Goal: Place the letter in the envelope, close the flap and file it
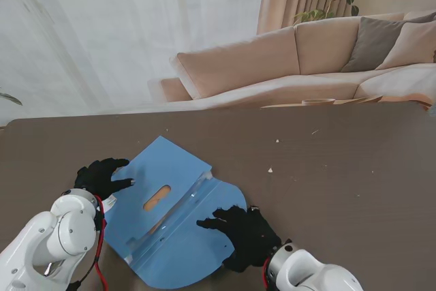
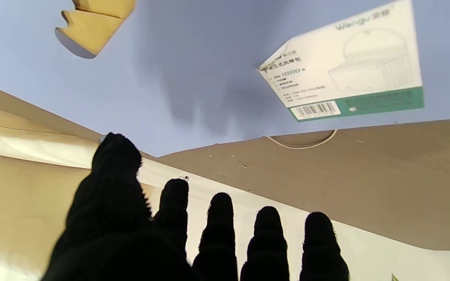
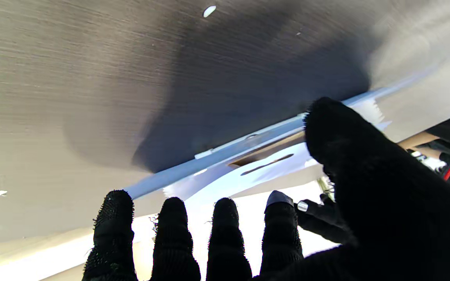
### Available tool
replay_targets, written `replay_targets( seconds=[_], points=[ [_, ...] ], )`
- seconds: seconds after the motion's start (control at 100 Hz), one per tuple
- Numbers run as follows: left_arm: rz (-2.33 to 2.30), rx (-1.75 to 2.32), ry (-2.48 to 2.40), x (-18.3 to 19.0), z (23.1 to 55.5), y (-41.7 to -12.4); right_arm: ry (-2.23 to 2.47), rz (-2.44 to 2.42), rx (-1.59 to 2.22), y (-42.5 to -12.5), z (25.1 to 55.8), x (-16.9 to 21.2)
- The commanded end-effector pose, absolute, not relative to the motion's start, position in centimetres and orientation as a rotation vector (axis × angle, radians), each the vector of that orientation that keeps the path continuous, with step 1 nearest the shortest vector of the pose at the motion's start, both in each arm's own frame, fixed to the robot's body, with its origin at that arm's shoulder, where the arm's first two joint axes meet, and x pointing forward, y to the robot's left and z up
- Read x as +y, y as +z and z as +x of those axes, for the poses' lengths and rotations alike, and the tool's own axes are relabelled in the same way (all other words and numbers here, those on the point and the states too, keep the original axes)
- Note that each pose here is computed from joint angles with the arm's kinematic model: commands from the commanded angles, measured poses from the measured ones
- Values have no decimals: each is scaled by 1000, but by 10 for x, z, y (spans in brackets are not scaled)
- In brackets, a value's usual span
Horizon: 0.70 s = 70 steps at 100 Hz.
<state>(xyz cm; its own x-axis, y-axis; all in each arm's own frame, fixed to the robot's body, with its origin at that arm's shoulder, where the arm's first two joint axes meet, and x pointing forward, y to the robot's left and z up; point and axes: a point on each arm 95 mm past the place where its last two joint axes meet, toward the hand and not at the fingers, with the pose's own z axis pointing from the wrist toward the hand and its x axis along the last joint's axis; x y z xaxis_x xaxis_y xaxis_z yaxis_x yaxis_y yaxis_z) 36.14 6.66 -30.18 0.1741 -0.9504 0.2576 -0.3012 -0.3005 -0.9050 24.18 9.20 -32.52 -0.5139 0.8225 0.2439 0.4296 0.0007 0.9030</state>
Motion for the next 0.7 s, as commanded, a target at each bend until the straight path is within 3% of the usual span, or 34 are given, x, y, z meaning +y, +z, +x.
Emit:
replay_targets(
  seconds=[0.0,0.2,0.69],
  points=[
    [-1746,1176,-1123,70,363,-305,1504,1299,1938,-337,246,92],
    [-1752,1119,-1066,83,372,-315,1569,1276,1904,-351,257,101],
    [-1777,1048,-1018,98,381,-327,1508,1216,1987,-351,253,104]
  ],
)
